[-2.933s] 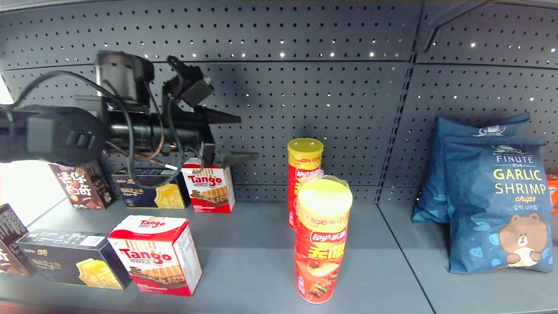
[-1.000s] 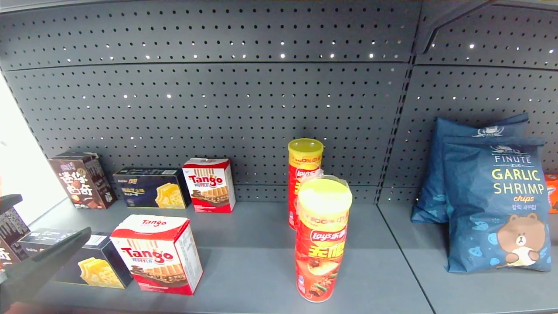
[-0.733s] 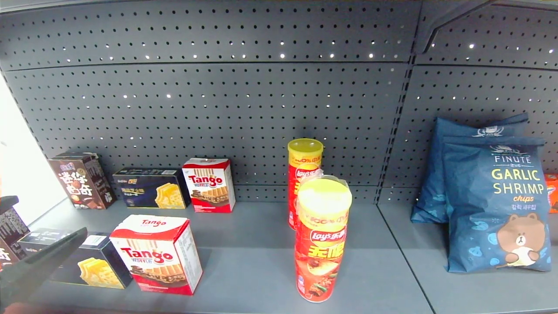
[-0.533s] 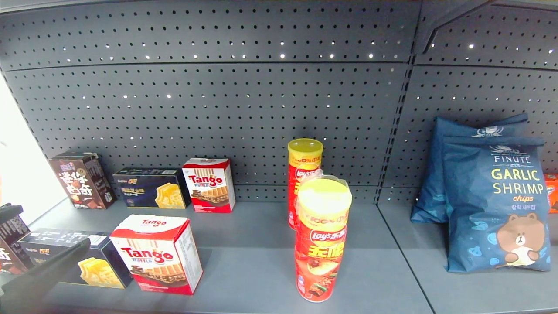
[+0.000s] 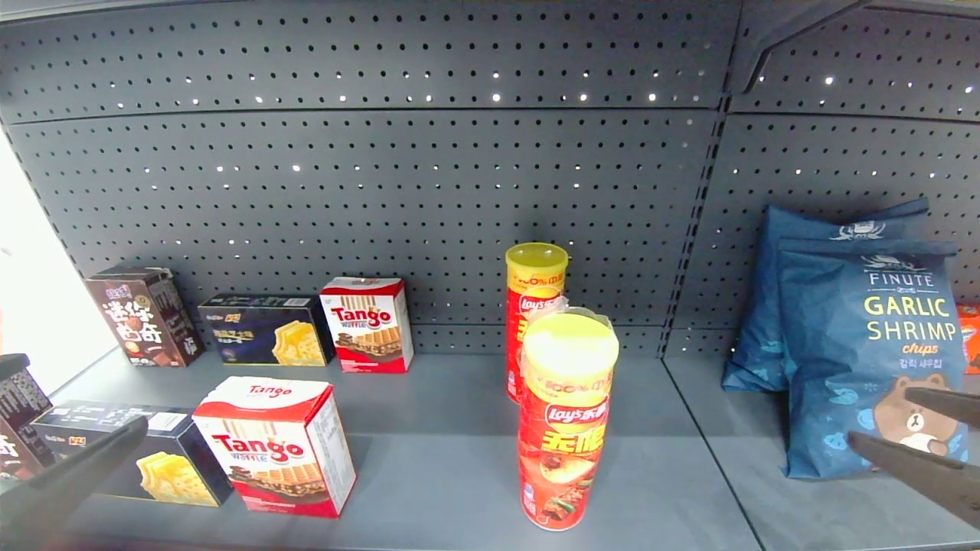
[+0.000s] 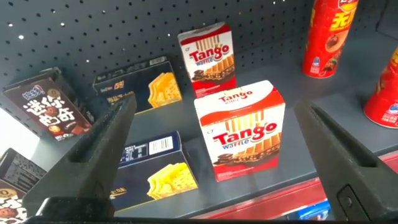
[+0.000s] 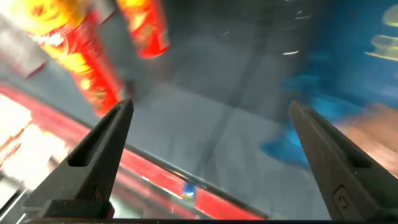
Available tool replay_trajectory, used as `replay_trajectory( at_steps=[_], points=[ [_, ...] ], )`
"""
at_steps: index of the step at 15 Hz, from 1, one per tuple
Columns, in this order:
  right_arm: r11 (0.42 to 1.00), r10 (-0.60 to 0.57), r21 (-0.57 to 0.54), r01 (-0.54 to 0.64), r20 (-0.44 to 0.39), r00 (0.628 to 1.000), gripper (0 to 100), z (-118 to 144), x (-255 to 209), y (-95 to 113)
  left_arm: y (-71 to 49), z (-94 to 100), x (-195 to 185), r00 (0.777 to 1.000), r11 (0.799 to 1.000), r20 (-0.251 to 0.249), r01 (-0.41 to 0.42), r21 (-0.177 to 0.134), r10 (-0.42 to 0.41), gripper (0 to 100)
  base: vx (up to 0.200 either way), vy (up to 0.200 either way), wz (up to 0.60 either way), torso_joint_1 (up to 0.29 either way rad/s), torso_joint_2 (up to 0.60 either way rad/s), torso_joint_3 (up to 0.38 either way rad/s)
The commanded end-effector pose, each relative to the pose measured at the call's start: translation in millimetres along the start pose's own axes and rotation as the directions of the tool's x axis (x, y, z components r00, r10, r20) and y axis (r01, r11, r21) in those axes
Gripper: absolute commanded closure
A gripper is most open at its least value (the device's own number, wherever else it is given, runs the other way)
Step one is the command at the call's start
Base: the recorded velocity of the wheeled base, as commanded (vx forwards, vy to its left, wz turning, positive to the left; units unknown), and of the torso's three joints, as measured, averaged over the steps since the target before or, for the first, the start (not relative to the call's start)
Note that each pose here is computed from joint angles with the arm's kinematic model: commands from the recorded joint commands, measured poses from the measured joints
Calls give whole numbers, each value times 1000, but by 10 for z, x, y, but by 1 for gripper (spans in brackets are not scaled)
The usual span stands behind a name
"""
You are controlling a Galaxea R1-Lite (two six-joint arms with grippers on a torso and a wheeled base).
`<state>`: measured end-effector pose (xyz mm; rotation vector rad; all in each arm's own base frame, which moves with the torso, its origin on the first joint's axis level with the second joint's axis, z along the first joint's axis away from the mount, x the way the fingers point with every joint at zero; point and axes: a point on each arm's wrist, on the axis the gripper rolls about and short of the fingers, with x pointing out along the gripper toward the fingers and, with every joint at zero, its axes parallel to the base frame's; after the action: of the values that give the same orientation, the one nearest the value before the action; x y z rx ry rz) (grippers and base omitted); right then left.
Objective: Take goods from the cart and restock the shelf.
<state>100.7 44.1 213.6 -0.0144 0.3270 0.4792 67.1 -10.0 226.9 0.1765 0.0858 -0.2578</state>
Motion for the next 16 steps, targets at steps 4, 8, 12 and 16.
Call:
replay_trajectory(
  at_steps=[4, 8, 12, 16],
  points=[
    [997, 57, -31, -65, -202, 978, 0, -43, 703, 119, -2, -2, 13, 1000, 1000, -2, 17, 0, -17, 0, 0, 0, 0, 0, 0, 0],
    [995, 68, -48, -82, -249, 966, 0, -102, 903, 193, 2, 18, 16, 1000, 1000, 3, 19, 0, -19, 0, 0, 0, 0, 0, 0, 0],
    [992, 79, -66, -103, -292, 953, 0, -131, 1069, 296, -3, -16, 23, 1000, 1000, -9, 21, 0, -21, 0, 0, 0, 0, 0, 0, 0],
    [992, 83, -68, -110, -320, 944, 0, -99, 1302, 346, -15, -76, 23, 999, 1000, -26, 28, -3, -28, 0, 0, 0, 0, 0, 0, 0]
  ],
)
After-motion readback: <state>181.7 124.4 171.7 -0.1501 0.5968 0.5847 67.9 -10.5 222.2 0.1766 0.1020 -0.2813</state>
